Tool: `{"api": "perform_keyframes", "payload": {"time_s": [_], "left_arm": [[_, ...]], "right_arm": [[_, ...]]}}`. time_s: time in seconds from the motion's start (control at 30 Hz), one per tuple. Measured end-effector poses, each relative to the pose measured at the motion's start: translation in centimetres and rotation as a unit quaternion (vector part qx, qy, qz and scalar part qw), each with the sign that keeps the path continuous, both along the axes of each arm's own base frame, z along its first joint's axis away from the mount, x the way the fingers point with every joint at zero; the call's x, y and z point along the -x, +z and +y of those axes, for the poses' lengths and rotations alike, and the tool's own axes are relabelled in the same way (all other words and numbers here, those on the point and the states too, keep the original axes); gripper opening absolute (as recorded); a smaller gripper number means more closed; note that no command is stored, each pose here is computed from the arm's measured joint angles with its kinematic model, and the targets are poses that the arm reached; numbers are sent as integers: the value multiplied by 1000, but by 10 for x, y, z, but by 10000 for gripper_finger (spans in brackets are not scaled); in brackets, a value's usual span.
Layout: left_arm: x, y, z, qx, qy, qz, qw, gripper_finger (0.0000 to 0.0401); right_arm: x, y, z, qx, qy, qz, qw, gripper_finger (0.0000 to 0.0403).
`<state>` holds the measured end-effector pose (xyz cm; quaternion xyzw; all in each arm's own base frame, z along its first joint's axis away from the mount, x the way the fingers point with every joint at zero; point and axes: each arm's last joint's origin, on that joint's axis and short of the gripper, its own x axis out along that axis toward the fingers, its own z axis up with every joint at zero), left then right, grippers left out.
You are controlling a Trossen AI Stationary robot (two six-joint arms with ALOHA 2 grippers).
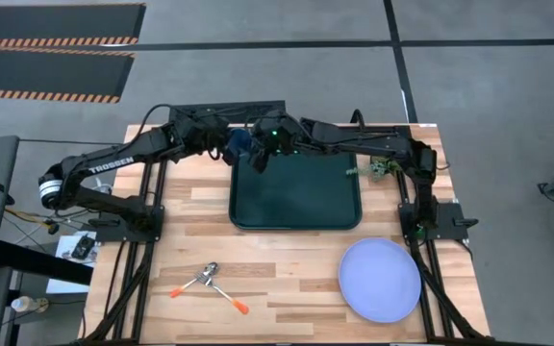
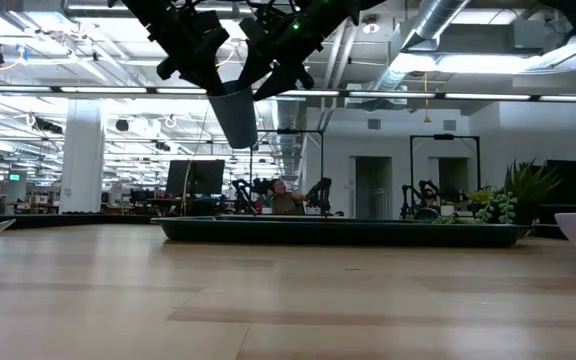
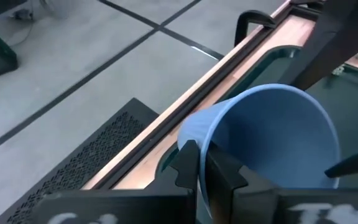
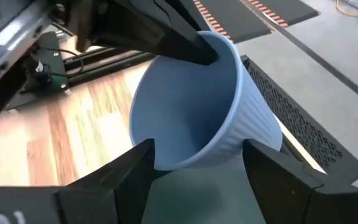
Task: Pick and place plate/cup/fork/spoon on tray
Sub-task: Put the blue cup on the black tray
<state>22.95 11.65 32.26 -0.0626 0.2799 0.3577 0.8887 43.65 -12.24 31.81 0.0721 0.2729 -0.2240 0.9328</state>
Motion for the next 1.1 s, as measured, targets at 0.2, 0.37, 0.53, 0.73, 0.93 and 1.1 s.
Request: {"api": "perform_keyframes", "payload": {"time_s": [0.2,0.37,0.53,0.73,0.93,1.1], "left_arm": [[-1,0,-1,7,-29,1,1000,0],[-2,0,-3,10,-39,-1,999,0],[-3,0,-4,2,-88,10,996,2],[-5,2,-6,3,-116,-2,993,16],[-9,7,-10,19,-188,-36,981,17],[-11,10,-10,15,-207,-59,976,1]], "right_arm": [[1,-1,-2,-19,-5,-2,1000,253],[2,-2,-2,-29,-10,2,1000,217],[4,-5,-1,-36,-11,21,999,167],[5,-8,-1,-36,-10,33,999,125],[5,-11,-3,-30,-15,42,999,47],[6,-11,-3,-31,-10,45,998,13]]}}
